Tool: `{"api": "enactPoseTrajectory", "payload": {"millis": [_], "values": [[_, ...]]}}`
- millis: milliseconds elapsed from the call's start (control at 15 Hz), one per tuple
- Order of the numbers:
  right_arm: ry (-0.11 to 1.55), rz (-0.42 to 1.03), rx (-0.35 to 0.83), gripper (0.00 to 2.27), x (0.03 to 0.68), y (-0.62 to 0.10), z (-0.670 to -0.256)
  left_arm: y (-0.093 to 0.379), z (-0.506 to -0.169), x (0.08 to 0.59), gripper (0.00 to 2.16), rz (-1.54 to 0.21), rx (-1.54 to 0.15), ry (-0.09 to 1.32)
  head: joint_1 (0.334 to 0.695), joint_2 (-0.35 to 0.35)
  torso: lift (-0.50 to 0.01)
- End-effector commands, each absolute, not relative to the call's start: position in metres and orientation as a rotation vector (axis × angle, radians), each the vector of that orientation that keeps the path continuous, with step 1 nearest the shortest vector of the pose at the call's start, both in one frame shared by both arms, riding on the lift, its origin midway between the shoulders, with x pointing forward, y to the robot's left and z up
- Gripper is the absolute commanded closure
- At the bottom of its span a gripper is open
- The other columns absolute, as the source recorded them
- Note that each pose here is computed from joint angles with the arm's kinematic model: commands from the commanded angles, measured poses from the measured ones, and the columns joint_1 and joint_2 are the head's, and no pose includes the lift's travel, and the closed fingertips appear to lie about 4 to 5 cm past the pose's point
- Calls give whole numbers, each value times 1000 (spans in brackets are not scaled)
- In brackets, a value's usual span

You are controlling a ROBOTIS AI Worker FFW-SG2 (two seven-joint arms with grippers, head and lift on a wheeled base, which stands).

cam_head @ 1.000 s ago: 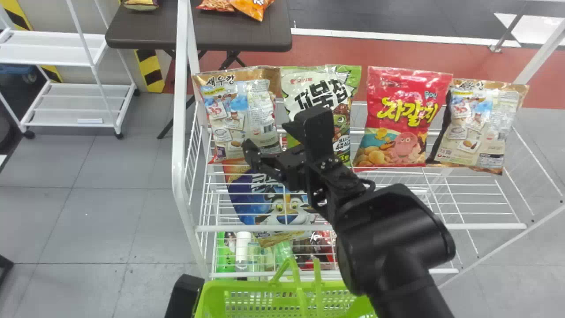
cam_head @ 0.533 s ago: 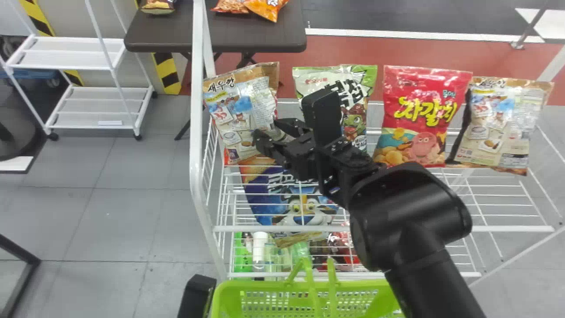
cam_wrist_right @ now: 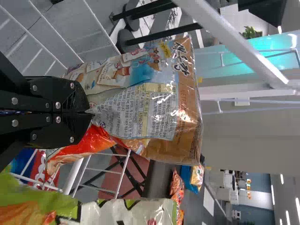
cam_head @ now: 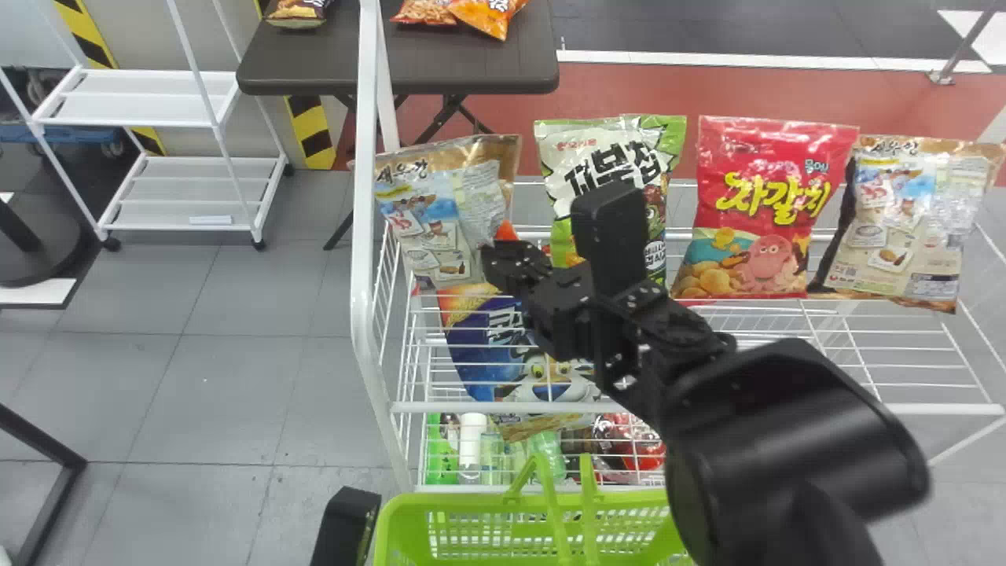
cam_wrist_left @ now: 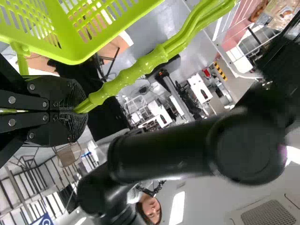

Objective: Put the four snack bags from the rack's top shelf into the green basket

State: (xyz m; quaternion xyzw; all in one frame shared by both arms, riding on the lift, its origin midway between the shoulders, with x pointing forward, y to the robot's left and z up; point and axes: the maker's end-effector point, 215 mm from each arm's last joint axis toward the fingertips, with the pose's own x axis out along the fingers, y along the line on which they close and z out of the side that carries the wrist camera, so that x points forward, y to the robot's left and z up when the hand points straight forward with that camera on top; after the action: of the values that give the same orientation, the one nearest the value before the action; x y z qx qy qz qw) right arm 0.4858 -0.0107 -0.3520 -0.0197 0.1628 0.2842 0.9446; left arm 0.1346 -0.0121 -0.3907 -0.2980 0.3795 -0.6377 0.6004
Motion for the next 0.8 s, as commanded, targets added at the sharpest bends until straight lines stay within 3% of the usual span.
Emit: {"api": "enactPoseTrajectory", "payload": {"millis": [0, 133, 267, 533, 733], "values": [[313, 525, -3, 2240, 459, -41, -324, -12, -390, 137, 1555, -1473, -691, 873, 695, -30, 0], [327, 495, 41, 2240, 431, -68, -302, -13, -391, 143, 1555, -1465, -669, 860, 695, -88, 0], [407, 419, 27, 2240, 398, -114, -307, -10, -394, 147, 1555, -1451, -658, 861, 695, -126, 0], [619, 264, 8, 2240, 328, -215, -337, -2, -395, 154, 1555, -1423, -663, 858, 695, -325, 0], [801, 249, 117, 2240, 280, -246, -373, -1, -399, 154, 1555, -1403, -669, 863, 695, -350, 0]]}}
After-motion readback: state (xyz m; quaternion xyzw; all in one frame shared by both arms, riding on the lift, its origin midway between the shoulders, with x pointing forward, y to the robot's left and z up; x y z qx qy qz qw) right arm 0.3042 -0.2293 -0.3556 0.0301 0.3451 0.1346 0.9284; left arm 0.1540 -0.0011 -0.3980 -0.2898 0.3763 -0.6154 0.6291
